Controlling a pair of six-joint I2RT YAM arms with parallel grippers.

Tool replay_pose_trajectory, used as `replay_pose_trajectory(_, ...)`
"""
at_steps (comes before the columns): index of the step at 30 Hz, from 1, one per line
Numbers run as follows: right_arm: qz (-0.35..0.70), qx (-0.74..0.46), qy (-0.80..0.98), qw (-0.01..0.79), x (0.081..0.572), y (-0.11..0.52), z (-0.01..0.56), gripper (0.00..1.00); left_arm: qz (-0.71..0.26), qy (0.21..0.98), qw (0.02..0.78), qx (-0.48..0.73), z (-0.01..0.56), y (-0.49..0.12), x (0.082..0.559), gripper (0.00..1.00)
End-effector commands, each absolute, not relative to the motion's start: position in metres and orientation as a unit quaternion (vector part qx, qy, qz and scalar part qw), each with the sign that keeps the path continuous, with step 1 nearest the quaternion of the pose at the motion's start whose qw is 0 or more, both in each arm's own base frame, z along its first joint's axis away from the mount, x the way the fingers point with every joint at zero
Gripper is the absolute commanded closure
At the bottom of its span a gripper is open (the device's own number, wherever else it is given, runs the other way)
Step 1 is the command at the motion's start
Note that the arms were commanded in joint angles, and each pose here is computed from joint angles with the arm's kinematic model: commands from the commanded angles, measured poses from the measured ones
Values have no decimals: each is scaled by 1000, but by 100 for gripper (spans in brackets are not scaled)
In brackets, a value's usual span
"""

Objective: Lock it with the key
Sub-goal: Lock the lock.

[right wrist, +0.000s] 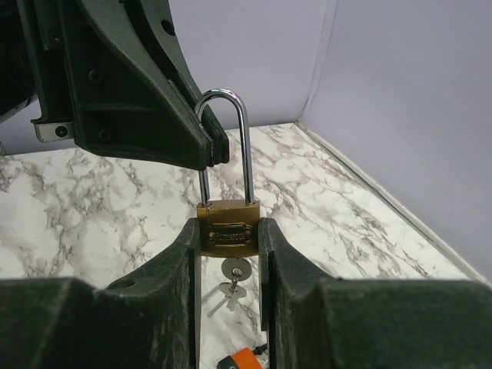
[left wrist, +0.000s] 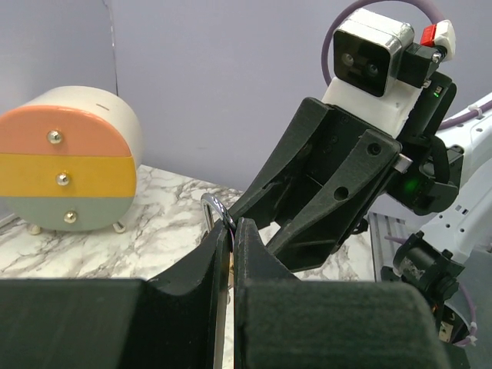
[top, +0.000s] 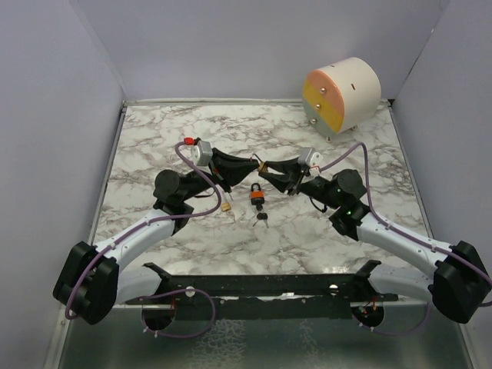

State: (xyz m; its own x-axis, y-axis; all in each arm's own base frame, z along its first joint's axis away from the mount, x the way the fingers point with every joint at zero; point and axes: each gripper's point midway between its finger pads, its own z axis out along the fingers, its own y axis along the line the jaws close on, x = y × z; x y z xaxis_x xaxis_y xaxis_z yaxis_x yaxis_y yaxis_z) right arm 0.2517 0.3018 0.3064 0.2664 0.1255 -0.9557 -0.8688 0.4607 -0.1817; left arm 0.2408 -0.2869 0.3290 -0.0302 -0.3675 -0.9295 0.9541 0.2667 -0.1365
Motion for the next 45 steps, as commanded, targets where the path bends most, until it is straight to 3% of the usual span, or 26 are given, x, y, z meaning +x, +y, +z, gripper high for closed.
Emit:
replay_pose_trajectory(1,368,-337,342,797,221,281,429,99,-540,563,542,313,265,-299,231,100)
replay_pose_trajectory(45,416,-347,220,811,176,274,517,99,-524,643,471,299,173,-316,239,100)
